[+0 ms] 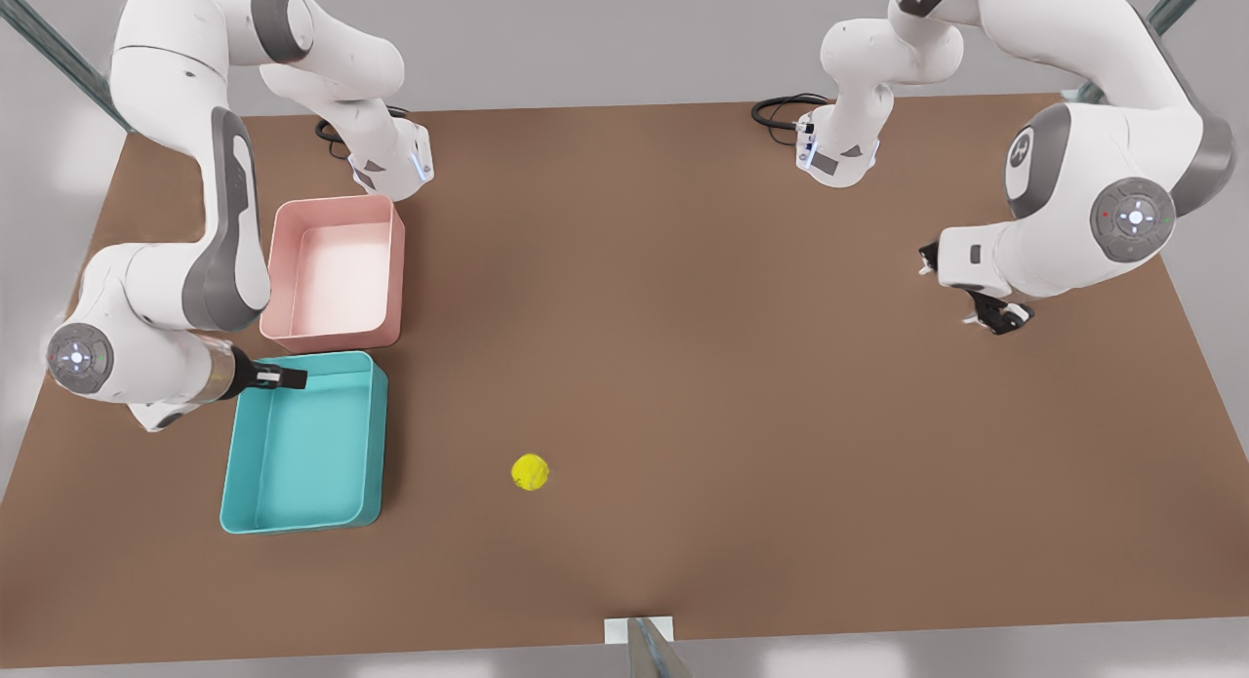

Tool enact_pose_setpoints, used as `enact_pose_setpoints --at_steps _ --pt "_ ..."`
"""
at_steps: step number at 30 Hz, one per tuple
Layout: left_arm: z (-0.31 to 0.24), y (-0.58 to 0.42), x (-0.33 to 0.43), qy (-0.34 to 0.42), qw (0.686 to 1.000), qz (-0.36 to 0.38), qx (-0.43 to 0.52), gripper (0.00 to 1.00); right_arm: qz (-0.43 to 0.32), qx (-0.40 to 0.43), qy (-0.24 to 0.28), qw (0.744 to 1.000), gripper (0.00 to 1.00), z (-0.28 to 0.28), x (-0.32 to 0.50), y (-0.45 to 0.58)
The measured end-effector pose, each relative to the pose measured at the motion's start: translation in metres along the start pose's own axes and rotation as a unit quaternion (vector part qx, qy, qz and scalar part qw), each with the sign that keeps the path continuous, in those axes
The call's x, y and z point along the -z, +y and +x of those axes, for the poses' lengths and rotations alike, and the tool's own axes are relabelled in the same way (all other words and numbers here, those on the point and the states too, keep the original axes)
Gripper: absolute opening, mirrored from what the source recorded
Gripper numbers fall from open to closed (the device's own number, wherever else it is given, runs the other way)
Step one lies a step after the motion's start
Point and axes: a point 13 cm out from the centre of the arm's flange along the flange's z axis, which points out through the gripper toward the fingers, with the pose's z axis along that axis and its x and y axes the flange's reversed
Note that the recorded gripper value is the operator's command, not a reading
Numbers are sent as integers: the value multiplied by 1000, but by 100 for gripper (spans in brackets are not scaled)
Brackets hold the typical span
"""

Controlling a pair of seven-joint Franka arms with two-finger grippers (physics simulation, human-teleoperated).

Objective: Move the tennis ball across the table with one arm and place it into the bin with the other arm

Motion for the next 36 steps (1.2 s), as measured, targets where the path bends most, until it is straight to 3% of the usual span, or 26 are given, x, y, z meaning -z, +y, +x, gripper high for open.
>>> enact_pose_setpoints --at_steps 6,15,25,36 --pt "1 7 -14 6 992 18 128 100 -13 16 -22 1000 100 -64 -99 94" --pt "1 13 -26 16 968 27 250 100 -44 -19 -128 991 100 -157 -125 172" --pt "9 23 -28 15 941 36 337 100 -71 -49 -191 978 100 -199 -155 219" --pt "-14 16 -40 11 928 62 366 100 -76 -76 -197 974 100 -207 -189 224"
